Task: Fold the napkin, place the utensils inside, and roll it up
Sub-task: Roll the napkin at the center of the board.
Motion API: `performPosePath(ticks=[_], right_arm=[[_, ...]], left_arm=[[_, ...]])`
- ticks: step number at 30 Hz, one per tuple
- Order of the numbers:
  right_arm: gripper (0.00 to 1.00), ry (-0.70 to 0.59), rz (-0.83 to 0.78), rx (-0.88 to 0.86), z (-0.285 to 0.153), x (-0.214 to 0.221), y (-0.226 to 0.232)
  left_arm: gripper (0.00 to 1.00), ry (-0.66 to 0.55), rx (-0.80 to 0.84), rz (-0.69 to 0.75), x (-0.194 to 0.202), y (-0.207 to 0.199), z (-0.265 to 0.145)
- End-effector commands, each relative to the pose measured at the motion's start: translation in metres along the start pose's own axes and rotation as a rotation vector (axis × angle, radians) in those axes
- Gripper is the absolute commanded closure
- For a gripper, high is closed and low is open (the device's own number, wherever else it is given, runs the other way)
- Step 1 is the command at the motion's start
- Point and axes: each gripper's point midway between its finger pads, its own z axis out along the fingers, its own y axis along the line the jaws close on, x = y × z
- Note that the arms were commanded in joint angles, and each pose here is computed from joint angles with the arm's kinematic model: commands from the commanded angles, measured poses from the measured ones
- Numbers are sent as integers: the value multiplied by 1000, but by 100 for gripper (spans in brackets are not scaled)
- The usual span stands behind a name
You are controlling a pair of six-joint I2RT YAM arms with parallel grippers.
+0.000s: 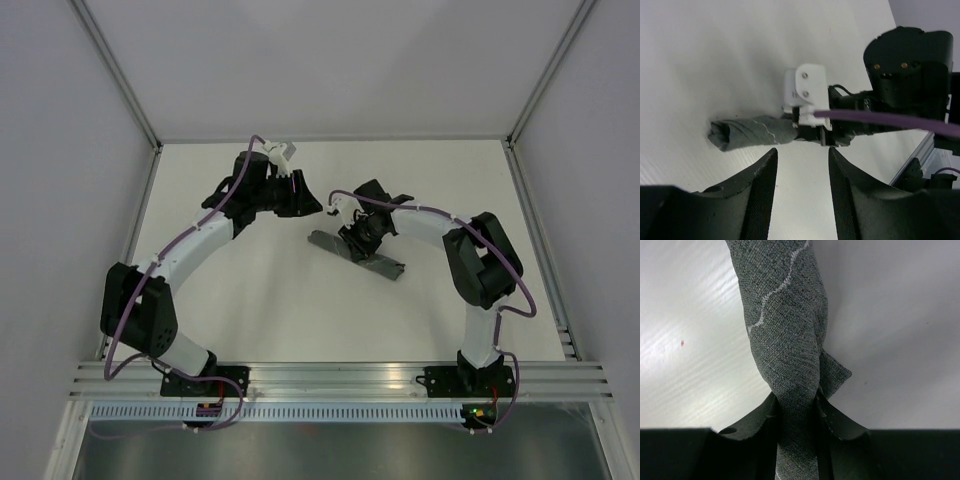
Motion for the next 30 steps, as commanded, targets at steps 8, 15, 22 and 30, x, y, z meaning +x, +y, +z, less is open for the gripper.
performPosePath(ticks=[8, 15, 22, 30], right_arm=[[100, 113, 435, 109, 66, 28, -21], [100, 55, 692, 126, 82, 17, -35], [100, 7, 816, 146, 86, 20, -44], [99, -32, 836, 111, 86, 8, -44]], left_arm=[[51, 5, -111, -151, 47, 10, -32], [51, 8, -131, -189, 69, 15, -28], [51, 37, -165, -188, 73, 21, 5], [51, -25, -306, -254, 40, 53, 63]])
